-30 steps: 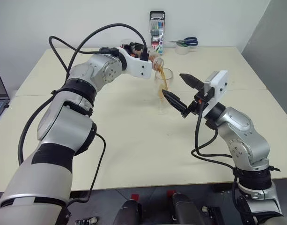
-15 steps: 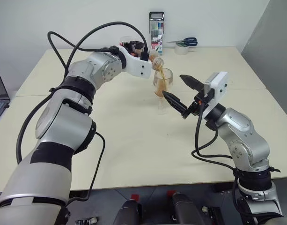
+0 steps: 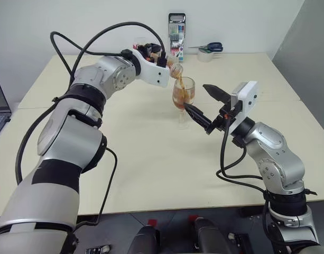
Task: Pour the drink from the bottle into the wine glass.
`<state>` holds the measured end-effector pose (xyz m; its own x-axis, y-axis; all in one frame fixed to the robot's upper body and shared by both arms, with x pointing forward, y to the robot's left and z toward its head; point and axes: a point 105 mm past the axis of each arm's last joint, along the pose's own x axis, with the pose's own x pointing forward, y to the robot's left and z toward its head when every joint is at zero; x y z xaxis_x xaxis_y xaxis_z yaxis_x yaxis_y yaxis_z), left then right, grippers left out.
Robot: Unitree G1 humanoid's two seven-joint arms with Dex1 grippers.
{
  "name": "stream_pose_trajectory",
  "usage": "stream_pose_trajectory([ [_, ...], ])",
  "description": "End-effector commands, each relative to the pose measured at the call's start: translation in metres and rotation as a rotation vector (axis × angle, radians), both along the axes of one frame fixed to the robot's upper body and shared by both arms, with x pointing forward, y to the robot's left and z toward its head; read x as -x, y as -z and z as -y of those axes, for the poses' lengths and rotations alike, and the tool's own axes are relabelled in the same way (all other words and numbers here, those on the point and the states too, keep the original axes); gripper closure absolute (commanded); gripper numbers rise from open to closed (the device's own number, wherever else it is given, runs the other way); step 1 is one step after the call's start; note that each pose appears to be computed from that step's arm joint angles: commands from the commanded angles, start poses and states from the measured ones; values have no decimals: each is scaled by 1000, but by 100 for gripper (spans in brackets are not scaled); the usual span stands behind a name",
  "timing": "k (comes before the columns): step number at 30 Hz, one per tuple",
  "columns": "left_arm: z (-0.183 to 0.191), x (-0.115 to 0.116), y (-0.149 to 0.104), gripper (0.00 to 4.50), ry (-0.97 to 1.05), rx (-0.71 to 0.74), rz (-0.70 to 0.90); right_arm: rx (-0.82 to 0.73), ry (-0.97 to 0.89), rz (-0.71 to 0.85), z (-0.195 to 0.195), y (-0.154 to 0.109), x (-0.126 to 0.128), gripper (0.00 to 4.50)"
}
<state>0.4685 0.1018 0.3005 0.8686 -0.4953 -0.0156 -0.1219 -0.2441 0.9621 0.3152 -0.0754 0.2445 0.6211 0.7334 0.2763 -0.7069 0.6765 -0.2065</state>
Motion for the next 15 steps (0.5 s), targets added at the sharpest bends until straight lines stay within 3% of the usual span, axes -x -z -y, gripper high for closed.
stream_pose_trajectory([
  [1, 3, 3, -27, 276, 6, 17, 72, -15, 2, 75, 0, -15, 9, 0],
  [6, 3, 3, -27, 276, 1, 18, 69, -17, 7, 75, 1, -15, 9, 0],
  [15, 7, 1, -19, 276, 9, 180, -61, -26, 15, 62, 2, -13, 7, 0],
])
